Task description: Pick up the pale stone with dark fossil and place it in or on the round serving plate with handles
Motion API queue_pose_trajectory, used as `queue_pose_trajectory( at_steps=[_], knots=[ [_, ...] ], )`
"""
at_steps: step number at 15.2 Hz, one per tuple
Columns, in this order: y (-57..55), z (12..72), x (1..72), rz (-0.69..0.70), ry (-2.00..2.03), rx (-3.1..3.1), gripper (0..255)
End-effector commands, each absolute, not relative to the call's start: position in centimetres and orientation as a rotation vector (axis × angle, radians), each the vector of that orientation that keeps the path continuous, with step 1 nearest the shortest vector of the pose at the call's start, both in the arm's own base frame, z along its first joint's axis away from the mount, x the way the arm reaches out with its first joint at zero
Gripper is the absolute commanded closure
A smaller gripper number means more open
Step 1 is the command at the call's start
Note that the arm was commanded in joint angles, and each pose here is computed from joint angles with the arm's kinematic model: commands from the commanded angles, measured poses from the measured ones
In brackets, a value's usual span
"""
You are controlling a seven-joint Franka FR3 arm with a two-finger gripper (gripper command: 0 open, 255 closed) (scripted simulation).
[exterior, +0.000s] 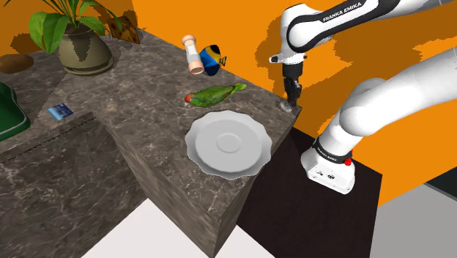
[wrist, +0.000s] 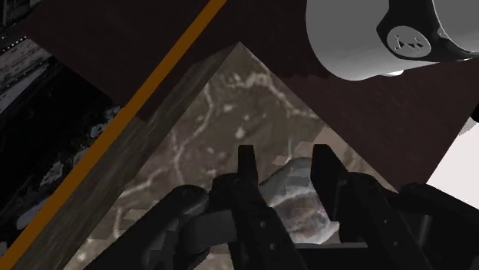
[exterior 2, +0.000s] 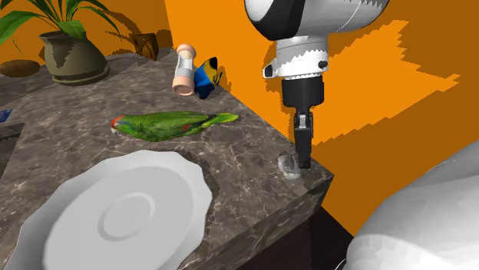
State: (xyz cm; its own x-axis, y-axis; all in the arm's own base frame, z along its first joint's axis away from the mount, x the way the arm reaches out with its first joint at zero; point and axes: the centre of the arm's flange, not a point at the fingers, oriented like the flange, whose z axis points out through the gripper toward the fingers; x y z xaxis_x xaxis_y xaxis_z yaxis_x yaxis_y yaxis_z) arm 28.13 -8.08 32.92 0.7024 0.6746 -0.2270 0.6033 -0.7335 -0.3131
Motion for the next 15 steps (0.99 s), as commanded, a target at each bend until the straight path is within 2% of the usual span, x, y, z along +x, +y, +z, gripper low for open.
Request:
queue_pose_trajectory(
  at_steps=[1, 6, 15],
  knots=[
    [-4.6, 33.2, 29.2, 0.624, -1.177, -2.745, 0],
    [11.7, 28.5, 28.7, 1.383, -1.950, -2.751, 0],
    [8.7, 26.1, 27.6, 1.383, -1.950, -2.751, 0]
  ],
)
